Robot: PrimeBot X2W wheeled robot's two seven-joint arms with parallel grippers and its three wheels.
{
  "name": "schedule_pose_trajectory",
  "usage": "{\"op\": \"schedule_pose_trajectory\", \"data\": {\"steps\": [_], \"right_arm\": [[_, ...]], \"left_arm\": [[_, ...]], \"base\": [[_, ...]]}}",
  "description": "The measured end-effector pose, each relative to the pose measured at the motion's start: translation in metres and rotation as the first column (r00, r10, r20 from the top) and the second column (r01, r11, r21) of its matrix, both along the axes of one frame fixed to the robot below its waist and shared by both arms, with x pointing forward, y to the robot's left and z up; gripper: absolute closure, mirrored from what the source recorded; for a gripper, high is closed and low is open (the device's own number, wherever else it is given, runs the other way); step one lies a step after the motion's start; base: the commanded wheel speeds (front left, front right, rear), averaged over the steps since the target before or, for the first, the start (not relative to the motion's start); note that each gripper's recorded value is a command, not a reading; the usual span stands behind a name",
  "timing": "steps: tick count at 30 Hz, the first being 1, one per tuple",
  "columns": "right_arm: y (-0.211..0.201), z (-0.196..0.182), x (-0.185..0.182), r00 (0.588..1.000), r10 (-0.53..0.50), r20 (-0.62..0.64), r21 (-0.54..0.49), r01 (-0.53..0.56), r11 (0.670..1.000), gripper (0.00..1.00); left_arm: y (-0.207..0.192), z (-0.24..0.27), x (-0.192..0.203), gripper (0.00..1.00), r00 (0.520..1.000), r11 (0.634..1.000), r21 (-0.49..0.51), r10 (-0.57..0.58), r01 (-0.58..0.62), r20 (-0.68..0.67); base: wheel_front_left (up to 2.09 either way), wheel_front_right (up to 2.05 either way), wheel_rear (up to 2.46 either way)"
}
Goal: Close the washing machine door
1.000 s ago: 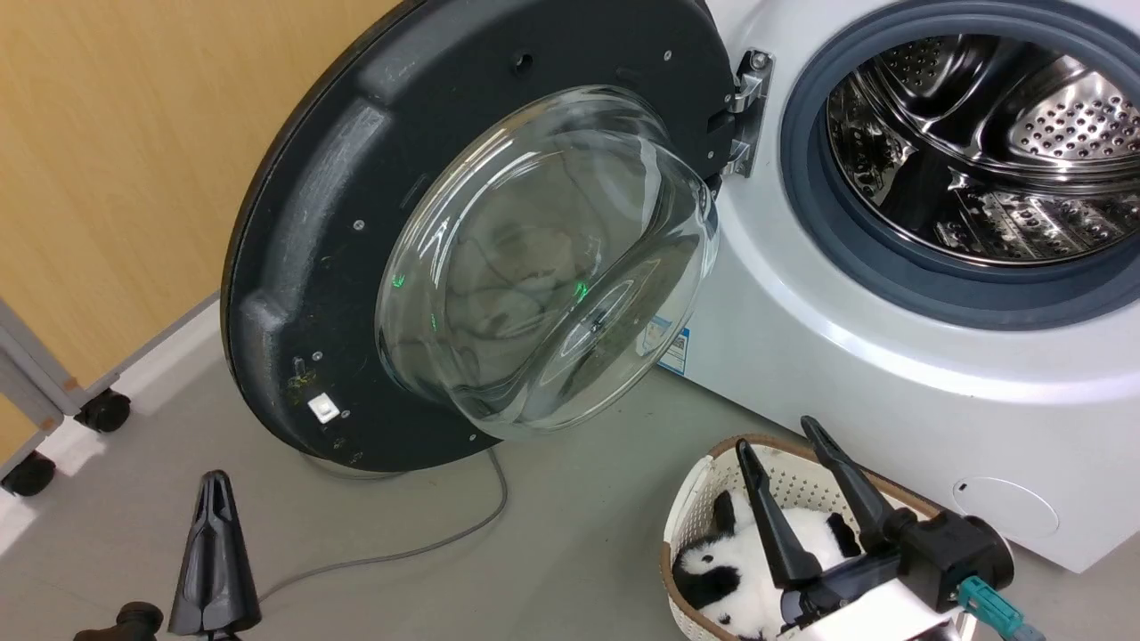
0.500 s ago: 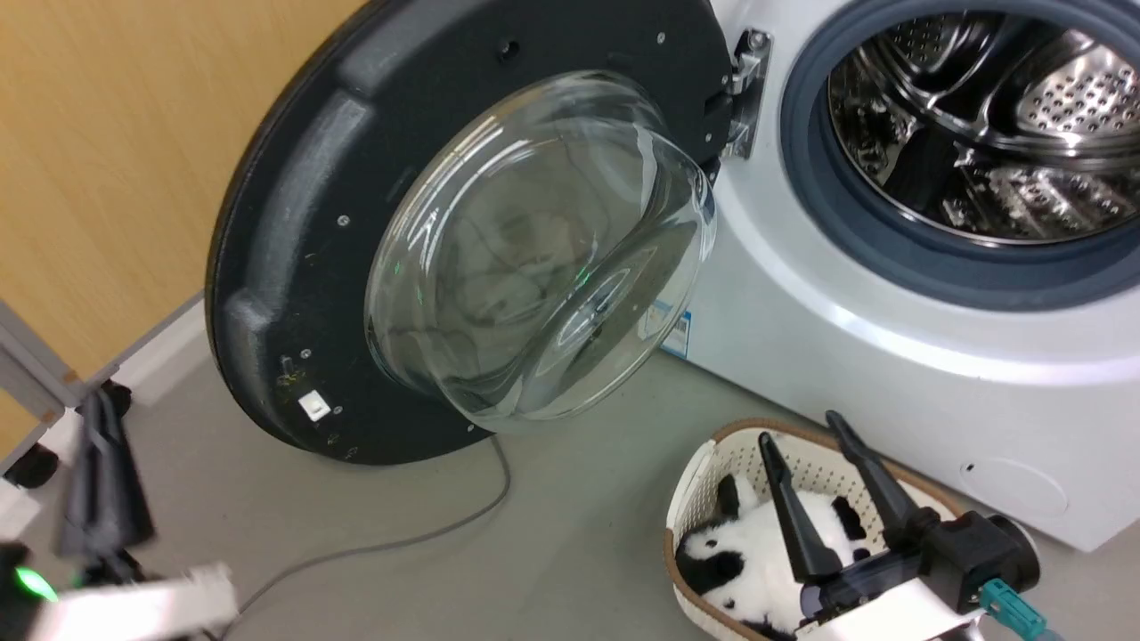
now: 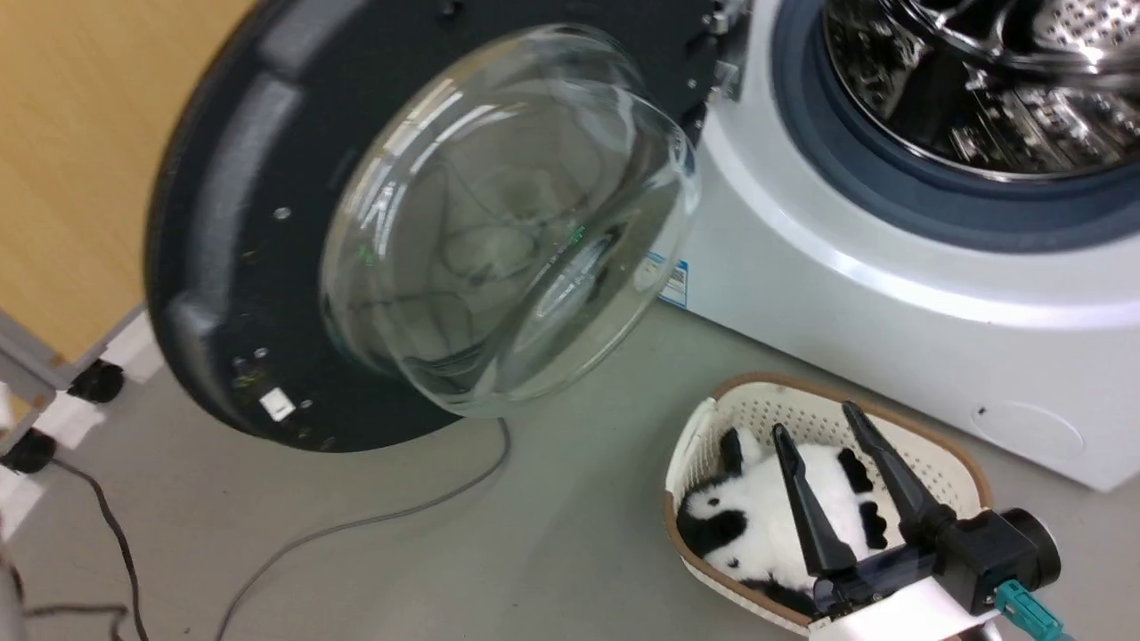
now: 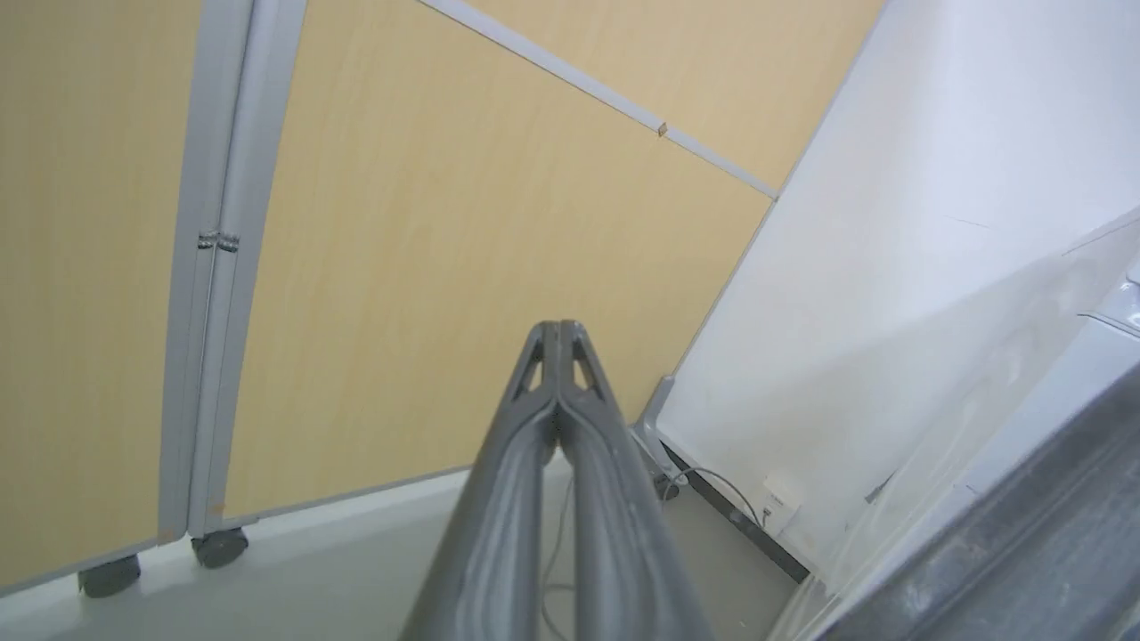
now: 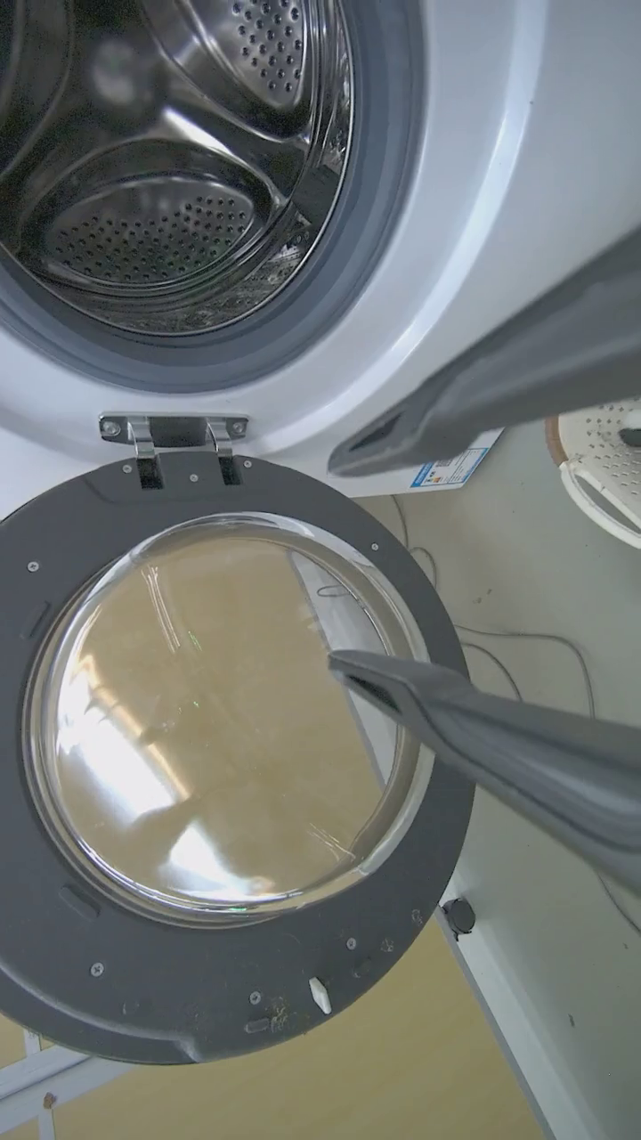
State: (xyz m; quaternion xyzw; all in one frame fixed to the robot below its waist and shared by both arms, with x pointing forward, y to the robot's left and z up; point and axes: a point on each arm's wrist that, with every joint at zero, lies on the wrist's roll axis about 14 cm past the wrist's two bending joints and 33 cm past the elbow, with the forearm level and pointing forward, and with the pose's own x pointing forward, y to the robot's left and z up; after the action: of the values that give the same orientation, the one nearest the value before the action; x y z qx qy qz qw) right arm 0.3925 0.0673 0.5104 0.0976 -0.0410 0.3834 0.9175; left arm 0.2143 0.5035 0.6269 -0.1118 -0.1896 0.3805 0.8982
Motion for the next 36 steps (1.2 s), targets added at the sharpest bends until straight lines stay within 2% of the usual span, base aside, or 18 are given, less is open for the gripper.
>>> {"op": "schedule_pose_trajectory", "data": {"steps": [3, 6, 8, 10, 14, 18, 19, 21, 22, 23, 24, 25, 30, 32, 33, 34, 36], "right_arm": [[-0.005, -0.004, 0.004, 1.000, -0.016, -0.007, -0.004, 0.016, 1.000, 0.00], [-0.008, -0.005, 0.008, 1.000, -0.024, -0.006, -0.004, 0.024, 1.000, 0.00], [-0.011, -0.007, 0.010, 1.000, -0.029, -0.008, -0.007, 0.029, 1.000, 0.00], [-0.013, -0.010, 0.011, 0.999, -0.034, -0.011, -0.011, 0.034, 0.999, 0.00], [-0.015, -0.012, 0.012, 0.999, -0.037, -0.014, -0.017, 0.037, 0.999, 0.00], [-0.012, -0.013, 0.009, 1.000, -0.023, -0.015, -0.021, 0.023, 1.000, 0.00], [-0.010, -0.012, 0.007, 1.000, -0.017, -0.013, -0.023, 0.017, 1.000, 0.00], [-0.011, -0.011, 0.007, 0.999, -0.022, -0.025, -0.011, 0.022, 1.000, 0.00], [-0.011, -0.011, 0.007, 0.999, -0.022, -0.025, -0.011, 0.022, 1.000, 0.00], [-0.012, -0.011, 0.008, 0.999, -0.029, -0.032, -0.002, 0.029, 1.000, 0.00], [-0.012, -0.011, 0.008, 0.999, -0.029, -0.032, -0.002, 0.029, 1.000, 0.00], [-0.013, -0.009, 0.008, 0.999, -0.033, -0.030, 0.000, 0.033, 0.999, 0.00], [-0.018, -0.003, 0.008, 0.999, -0.051, -0.018, 0.005, 0.051, 0.999, 0.00], [-0.023, 0.004, 0.009, 0.998, -0.068, -0.005, 0.011, 0.068, 0.998, 0.00], [-0.023, 0.004, 0.009, 0.998, -0.068, -0.005, 0.011, 0.068, 0.998, 0.00], [-0.031, 0.013, 0.008, 0.995, -0.097, 0.013, 0.021, 0.096, 0.995, 0.00], [-0.036, 0.018, 0.008, 0.993, -0.115, 0.024, 0.025, 0.114, 0.993, 0.00]], "left_arm": [[0.020, -0.014, 0.009, 1.00, 0.999, 0.984, -0.176, -0.004, 0.011, 0.038], [0.033, -0.037, 0.015, 1.00, 0.996, 0.929, -0.369, -0.004, 0.035, 0.084], [0.038, -0.056, 0.016, 1.00, 0.992, 0.865, -0.499, 0.007, 0.058, 0.128], [0.037, -0.073, 0.021, 1.00, 0.986, 0.784, -0.613, 0.009, 0.097, 0.168], [0.020, -0.102, 0.037, 1.00, 0.979, 0.638, -0.747, -0.054, 0.185, 0.196], [-0.004, -0.112, 0.056, 1.00, 0.957, 0.516, -0.807, -0.127, 0.289, 0.261], [-0.014, -0.113, 0.062, 1.00, 0.944, 0.469, -0.819, -0.167, 0.331, 0.286], [-0.023, -0.109, 0.068, 1.00, 0.922, 0.427, -0.818, -0.201, 0.386, 0.330], [-0.023, -0.109, 0.068, 1.00, 0.922, 0.427, -0.818, -0.201, 0.386, 0.330], [-0.034, -0.103, 0.076, 1.00, 0.893, 0.382, -0.810, -0.248, 0.446, 0.375], [-0.034, -0.103, 0.076, 1.00, 0.893, 0.382, -0.810, -0.248, 0.446, 0.375], [-0.044, -0.095, 0.083, 1.00, 0.863, 0.348, -0.796, -0.303, 0.496, 0.405], [-0.059, -0.088, 0.084, 1.00, 0.823, 0.316, -0.778, -0.386, 0.543, 0.417], [-0.077, -0.088, 0.082, 1.00, 0.783, 0.265, -0.770, -0.442, 0.581, 0.439], [-0.077, -0.088, 0.082, 1.00, 0.783, 0.265, -0.770, -0.442, 0.581, 0.439], [-0.106, -0.089, 0.083, 1.00, 0.720, 0.185, -0.764, -0.523, 0.618, 0.456], [-0.122, -0.090, 0.084, 1.00, 0.687, 0.152, -0.761, -0.566, 0.630, 0.455]], "base": [[0.00, 0.00, 0.00], [0.00, 0.00, 0.00], [0.00, 0.00, 0.00], [0.00, 0.00, 0.00], [0.00, 0.00, 0.00], [0.00, 0.00, 0.00], [0.00, 0.00, 0.00], [0.00, 0.00, 0.00], [0.00, 0.00, 0.00], [0.00, 0.00, 0.00], [0.00, 0.00, 0.00], [0.00, 0.00, 0.00], [0.00, 0.00, 0.00], [0.00, 0.00, 0.00], [0.00, 0.00, 0.00], [0.00, 0.00, 0.00], [0.00, 0.00, 0.00]]}}
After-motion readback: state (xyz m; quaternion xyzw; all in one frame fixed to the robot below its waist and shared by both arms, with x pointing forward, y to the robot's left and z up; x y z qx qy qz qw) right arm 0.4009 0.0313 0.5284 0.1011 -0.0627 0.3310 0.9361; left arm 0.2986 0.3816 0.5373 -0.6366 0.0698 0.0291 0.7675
